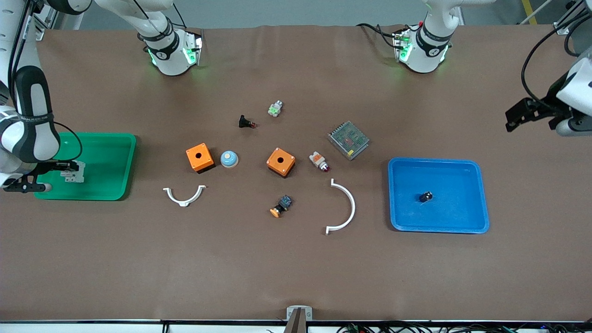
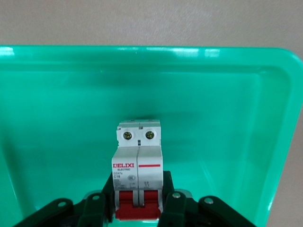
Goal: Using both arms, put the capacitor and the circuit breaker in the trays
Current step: 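Lower the breaker into the green tray and open the right gripper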
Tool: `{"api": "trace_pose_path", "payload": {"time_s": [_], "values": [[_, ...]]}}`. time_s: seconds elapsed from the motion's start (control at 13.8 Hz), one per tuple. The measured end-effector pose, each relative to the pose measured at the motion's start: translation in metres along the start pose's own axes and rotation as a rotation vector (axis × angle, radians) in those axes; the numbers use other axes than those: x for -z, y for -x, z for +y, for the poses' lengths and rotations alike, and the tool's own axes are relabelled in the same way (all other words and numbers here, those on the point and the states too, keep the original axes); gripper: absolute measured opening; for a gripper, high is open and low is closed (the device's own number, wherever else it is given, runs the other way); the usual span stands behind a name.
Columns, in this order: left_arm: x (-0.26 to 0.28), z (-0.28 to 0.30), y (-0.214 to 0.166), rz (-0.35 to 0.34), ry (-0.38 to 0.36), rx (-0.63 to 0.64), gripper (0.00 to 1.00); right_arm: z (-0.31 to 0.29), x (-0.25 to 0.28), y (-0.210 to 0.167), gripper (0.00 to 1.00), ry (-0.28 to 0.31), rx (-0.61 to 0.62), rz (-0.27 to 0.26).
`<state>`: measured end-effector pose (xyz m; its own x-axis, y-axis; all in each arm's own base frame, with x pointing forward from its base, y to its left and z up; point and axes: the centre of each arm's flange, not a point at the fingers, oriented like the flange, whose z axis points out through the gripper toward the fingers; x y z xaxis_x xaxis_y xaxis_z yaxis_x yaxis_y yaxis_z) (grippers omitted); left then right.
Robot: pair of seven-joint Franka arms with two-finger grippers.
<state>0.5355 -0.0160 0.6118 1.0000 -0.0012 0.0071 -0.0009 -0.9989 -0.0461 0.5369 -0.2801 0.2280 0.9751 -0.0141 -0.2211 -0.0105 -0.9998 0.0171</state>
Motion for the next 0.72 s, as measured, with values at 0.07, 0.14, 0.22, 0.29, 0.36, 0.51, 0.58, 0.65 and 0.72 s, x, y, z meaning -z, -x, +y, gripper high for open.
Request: {"api": "trace_pose_path", "payload": {"time_s": [0.07,0.14,0.22,0.29,0.36,0.51,0.58,0.65,0.72], "values": [[0.003,0.001,0.004,-0.015,0.003,-0.004,1.00,-0.002,-0.003,0.001,0.40,-0.005,0.000,-0.005],[0.006,0.005,0.006,-0.022,0.003,-0.010,1.00,-0.004,-0.006,0.002,0.40,-0.013,-0.002,-0.008],[0.008,0.009,0.007,-0.025,0.002,-0.019,1.00,-0.008,-0.009,0.003,0.40,-0.025,-0.007,-0.009],[0.010,0.015,0.008,-0.024,-0.001,-0.027,1.00,-0.010,-0.010,0.003,0.40,-0.031,-0.010,-0.007],[0.014,0.020,0.008,-0.017,-0.003,-0.036,1.00,-0.011,-0.010,0.003,0.40,-0.031,-0.011,-0.002],[0.029,0.030,0.014,0.013,-0.006,-0.048,1.00,-0.012,-0.012,0.006,0.40,-0.026,-0.014,0.014],[0.034,0.033,0.017,0.022,-0.008,-0.053,1.00,-0.012,-0.012,0.007,0.41,-0.024,-0.015,0.019],[0.037,0.034,0.019,0.028,-0.009,-0.056,1.00,-0.013,-0.012,0.008,0.47,-0.024,-0.016,0.023],[0.038,0.035,0.019,0.030,-0.009,-0.057,1.00,-0.012,-0.010,0.007,0.58,-0.023,-0.017,0.030]]}}
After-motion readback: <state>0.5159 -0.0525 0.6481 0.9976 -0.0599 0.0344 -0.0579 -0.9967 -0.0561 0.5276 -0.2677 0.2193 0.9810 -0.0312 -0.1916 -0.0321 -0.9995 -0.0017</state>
